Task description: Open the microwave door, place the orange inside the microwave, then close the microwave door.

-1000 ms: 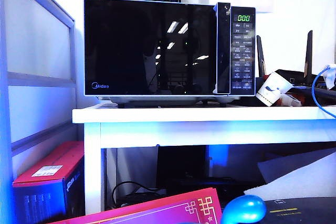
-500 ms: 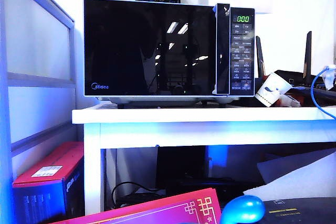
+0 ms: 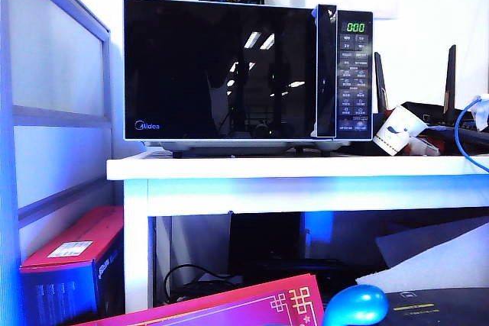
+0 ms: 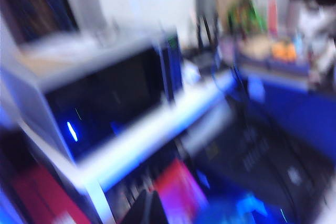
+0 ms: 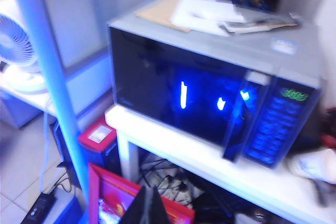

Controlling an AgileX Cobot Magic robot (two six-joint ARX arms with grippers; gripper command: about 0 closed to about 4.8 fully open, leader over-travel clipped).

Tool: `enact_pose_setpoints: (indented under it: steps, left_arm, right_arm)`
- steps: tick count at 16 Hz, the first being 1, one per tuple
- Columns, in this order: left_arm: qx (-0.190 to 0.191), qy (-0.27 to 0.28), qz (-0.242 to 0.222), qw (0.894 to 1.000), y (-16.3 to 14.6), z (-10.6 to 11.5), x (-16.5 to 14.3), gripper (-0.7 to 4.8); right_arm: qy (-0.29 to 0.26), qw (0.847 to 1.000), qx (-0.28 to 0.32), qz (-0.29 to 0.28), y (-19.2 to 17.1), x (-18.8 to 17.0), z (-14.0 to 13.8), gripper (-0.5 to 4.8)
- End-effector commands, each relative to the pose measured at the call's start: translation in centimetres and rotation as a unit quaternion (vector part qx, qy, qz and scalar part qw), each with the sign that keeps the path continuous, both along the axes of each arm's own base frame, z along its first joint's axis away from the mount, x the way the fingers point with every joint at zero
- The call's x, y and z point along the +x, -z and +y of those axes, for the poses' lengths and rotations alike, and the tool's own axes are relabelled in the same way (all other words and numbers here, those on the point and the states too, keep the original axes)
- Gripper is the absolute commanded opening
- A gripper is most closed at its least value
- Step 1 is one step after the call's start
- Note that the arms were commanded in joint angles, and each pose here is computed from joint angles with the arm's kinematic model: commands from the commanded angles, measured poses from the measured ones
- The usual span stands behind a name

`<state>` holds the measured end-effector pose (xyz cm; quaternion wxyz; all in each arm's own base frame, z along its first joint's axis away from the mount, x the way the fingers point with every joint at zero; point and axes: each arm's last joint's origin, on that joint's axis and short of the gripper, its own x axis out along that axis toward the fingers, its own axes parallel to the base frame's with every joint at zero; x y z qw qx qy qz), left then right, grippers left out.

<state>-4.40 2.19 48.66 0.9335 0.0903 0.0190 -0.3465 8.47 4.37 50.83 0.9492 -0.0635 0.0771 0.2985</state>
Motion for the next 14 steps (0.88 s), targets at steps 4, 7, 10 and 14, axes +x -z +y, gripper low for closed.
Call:
enact_pose_setpoints:
  steps: [4, 7, 10, 14]
  left_arm:
    - [-0.001, 0.059, 0.048, 0.997, 7.6, -5.8, 8.8, -0.05]
    - [-0.006, 0.057, 0.060, 0.997, 14.7, -8.7, 13.4, -0.05]
    - [-0.015, 0.050, 0.061, 0.997, 20.1, -9.8, 15.3, -0.05]
    - [-0.023, -0.005, 0.075, 0.997, 27.0, -10.0, 16.2, -0.05]
  right_arm:
    - [-0.011, 0.996, 0.036, -0.075, 9.9, -1.1, -0.4, -0.06]
    - [-0.012, 0.995, 0.042, -0.087, 16.5, -2.4, -1.0, -0.06]
    - [-0.012, 0.997, 0.034, -0.065, 20.6, -2.7, -1.2, -0.05]
    - [-0.003, 1.000, 0.023, -0.005, 25.8, -2.1, -0.9, -0.06]
